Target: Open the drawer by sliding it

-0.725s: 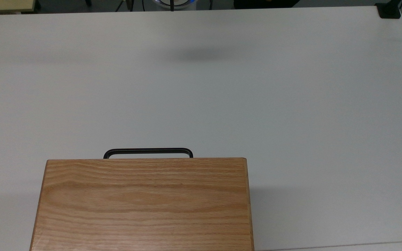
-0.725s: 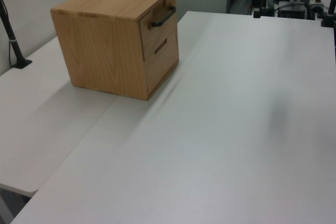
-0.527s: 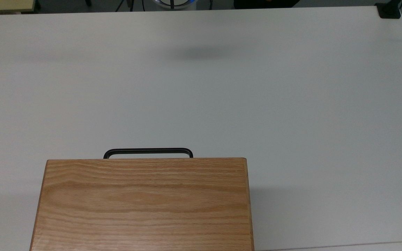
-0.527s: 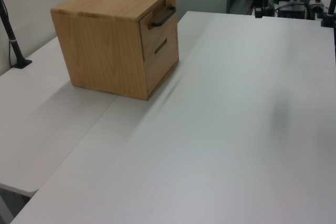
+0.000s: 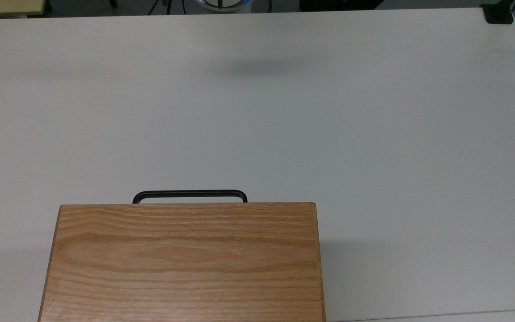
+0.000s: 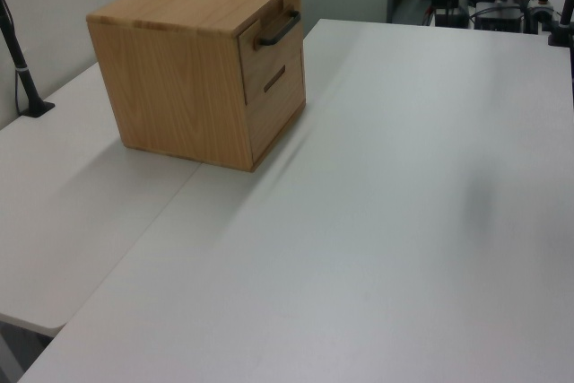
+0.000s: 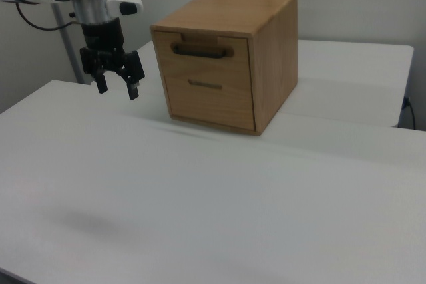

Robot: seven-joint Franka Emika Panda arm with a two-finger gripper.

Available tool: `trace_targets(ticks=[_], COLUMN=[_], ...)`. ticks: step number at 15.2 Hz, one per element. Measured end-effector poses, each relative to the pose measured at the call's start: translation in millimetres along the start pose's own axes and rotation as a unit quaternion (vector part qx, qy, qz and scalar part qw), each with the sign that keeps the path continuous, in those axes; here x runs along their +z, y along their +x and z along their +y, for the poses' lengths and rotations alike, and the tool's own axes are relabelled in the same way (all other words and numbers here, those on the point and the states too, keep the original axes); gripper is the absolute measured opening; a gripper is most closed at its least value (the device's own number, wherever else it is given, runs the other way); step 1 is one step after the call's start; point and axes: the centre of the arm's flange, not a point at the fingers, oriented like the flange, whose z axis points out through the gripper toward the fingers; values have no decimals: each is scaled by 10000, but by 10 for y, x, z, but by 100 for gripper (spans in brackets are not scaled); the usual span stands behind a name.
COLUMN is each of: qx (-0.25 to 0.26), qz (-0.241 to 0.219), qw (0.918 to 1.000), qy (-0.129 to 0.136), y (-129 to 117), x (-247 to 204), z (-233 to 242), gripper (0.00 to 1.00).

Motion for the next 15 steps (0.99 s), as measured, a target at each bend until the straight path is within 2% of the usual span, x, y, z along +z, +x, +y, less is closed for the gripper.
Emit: trace_targets(ticks=[3, 5, 7, 10, 11, 15], qx=[1110, 1991, 2720, 3925, 4367, 5281], qz=[-10, -74, -30, 203, 427, 1087], qw=[9938, 9799, 9619, 9166, 8940, 8294], qy=[6, 40, 259, 733, 903, 1462], y=[17, 53, 109, 286, 409, 834], x=[11, 67, 73, 67, 75, 205], z=[2, -11, -56, -121, -121, -111], gripper=[100, 100, 100, 100, 100, 100])
